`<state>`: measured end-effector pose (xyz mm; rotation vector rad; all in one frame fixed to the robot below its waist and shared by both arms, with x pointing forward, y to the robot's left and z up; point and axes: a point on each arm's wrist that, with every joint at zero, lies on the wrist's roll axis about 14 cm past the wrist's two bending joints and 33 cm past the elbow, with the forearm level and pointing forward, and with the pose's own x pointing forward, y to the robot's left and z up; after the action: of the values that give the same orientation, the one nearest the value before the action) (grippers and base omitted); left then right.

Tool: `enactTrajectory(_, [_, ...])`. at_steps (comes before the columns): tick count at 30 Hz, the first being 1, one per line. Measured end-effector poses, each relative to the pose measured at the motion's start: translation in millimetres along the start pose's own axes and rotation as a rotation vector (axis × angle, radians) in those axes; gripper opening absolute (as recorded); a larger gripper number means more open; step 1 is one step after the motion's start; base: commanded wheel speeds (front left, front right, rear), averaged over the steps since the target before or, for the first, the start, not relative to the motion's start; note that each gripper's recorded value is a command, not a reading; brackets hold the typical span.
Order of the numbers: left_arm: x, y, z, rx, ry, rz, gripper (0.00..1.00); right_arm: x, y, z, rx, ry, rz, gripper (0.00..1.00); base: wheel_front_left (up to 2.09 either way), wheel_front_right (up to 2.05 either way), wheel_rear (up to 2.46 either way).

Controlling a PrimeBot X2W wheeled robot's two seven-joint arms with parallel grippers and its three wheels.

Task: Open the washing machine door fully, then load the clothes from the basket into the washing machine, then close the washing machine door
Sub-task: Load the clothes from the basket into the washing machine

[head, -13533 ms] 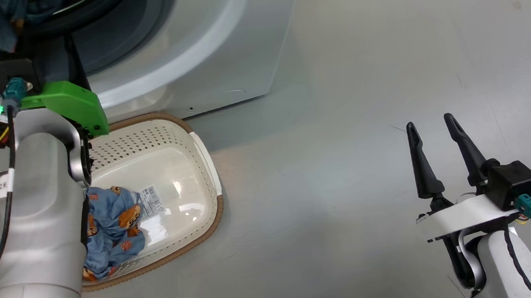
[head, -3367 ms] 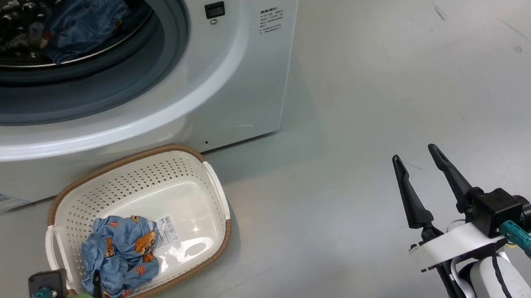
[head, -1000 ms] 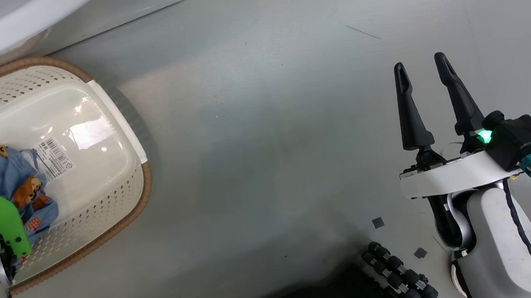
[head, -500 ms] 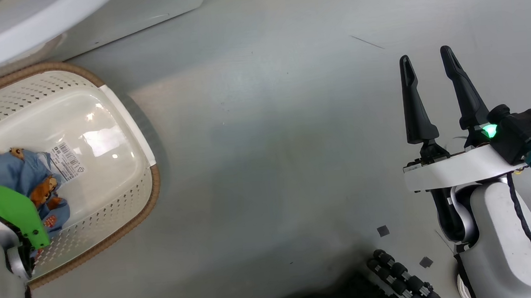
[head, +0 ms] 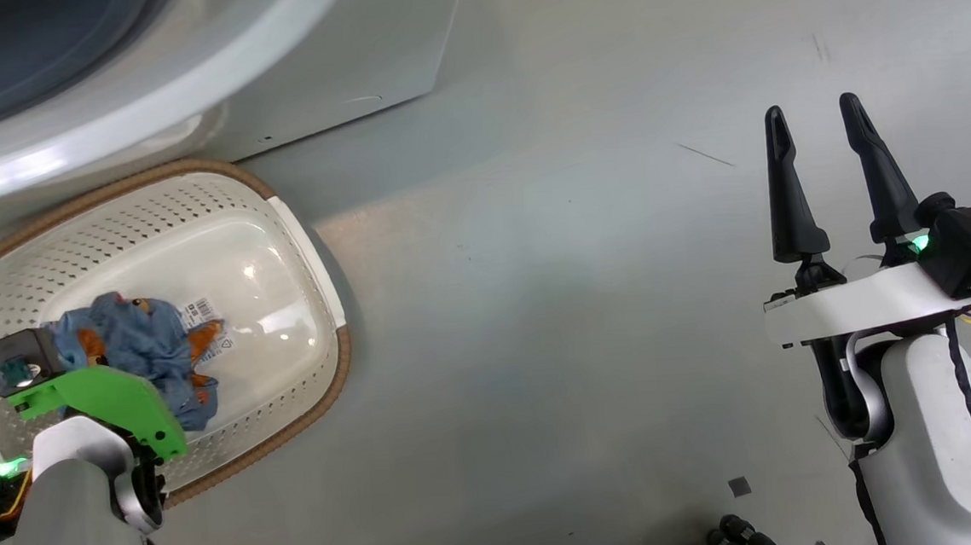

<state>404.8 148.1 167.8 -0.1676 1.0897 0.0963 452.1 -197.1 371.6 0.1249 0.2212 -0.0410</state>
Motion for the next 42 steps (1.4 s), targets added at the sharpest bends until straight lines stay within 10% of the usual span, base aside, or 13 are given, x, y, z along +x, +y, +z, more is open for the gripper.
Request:
enactTrajectory(24, [-143, 19, 82, -0.166, -0.622, -0.105, 0.00, -52, 31, 47, -0.006, -0.100, 0.097, 1.00, 0.00, 0.00, 0.00])
enactTrajectory(42, [-224, 45, 55, -0.158, -0.778, -0.067, 0.00, -112, 56, 60, -0.026, -0.147, 0.190, 1.00, 0.00, 0.00, 0.00])
